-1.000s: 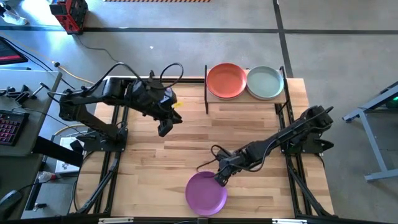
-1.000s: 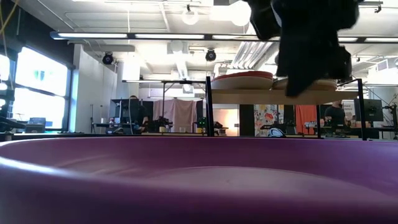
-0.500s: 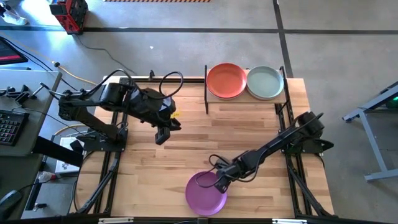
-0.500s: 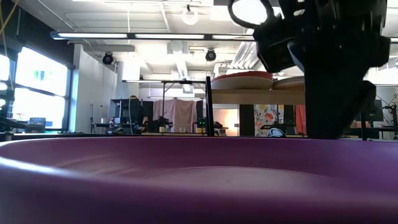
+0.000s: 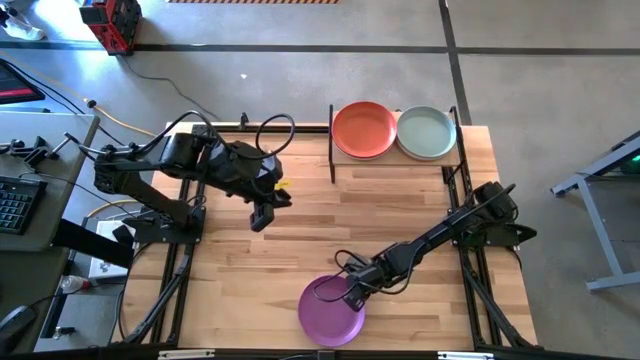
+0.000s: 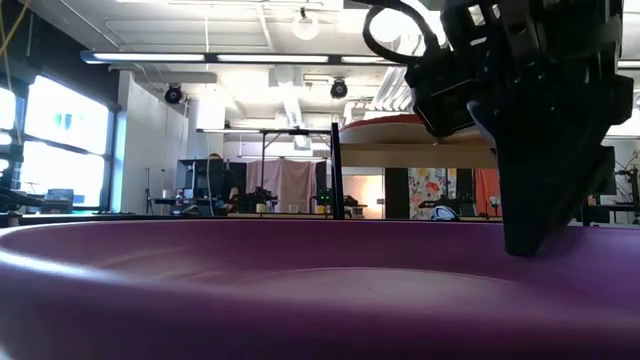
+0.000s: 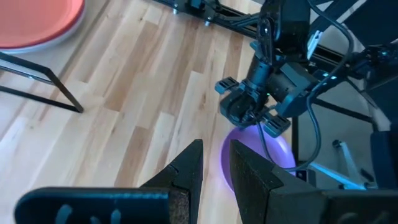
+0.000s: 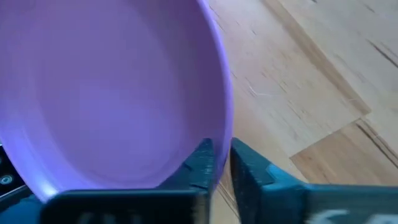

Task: Place and stack plates onto a shelf
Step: Stack the purple plate on top of the orange plate on the shelf

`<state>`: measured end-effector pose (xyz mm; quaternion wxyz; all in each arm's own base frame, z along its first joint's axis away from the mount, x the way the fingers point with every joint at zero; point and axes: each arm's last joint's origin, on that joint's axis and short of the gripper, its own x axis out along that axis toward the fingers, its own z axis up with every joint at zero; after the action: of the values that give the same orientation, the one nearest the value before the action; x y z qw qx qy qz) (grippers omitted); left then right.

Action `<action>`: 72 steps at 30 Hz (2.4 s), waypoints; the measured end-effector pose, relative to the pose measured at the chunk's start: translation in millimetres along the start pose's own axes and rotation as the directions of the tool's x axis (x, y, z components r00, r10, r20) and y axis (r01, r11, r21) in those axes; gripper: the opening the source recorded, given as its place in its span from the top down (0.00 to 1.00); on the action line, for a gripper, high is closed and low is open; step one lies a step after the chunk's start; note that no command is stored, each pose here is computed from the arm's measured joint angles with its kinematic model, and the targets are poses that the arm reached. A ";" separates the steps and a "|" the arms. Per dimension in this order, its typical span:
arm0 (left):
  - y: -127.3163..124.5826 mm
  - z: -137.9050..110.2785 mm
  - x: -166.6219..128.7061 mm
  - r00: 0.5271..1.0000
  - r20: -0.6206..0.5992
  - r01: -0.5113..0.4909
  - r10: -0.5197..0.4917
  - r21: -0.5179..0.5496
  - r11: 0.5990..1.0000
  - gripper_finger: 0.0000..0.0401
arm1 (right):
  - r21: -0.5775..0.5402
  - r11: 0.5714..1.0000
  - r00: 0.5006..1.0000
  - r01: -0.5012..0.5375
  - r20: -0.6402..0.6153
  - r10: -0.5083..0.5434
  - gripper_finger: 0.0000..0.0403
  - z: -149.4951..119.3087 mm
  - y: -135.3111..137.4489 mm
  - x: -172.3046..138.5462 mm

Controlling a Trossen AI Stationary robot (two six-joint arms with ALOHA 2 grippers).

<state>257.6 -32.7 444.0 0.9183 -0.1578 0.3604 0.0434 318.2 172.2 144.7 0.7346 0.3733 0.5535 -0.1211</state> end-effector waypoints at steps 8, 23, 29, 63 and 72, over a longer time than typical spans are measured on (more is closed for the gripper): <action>2.7 -2.3 0.0 0.999 -0.019 -0.038 0.038 0.003 0.999 0.83 | 0.044 0.999 1.000 0.029 -0.002 -0.029 0.99 6.2 -4.9 -1.0; 8.8 -11.1 -1.0 0.985 -0.090 -0.142 0.145 0.040 0.989 0.83 | 0.060 0.998 0.995 -0.025 0.093 0.019 1.00 36.5 -11.2 -49.0; 10.5 -13.8 -1.4 0.979 -0.114 -0.162 0.171 0.081 0.983 0.83 | 0.055 0.998 0.990 -0.043 0.136 0.035 1.00 48.6 -17.8 -74.7; 100.7 6.5 -14.9 0.909 -0.126 -0.406 0.398 -0.050 0.912 0.83 | 0.236 0.971 0.644 -0.019 0.746 -0.169 1.00 149.7 -206.3 -337.1; 115.0 8.3 -18.6 0.893 -0.129 -0.443 0.430 -0.095 0.891 0.83 | 0.310 0.949 0.765 -0.046 0.622 -0.166 1.00 172.5 -261.8 -327.8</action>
<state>227.0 79.5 432.5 0.8536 -0.1305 0.4307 0.2624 170.8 -203.8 351.2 0.8074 0.4008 0.2555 -0.3495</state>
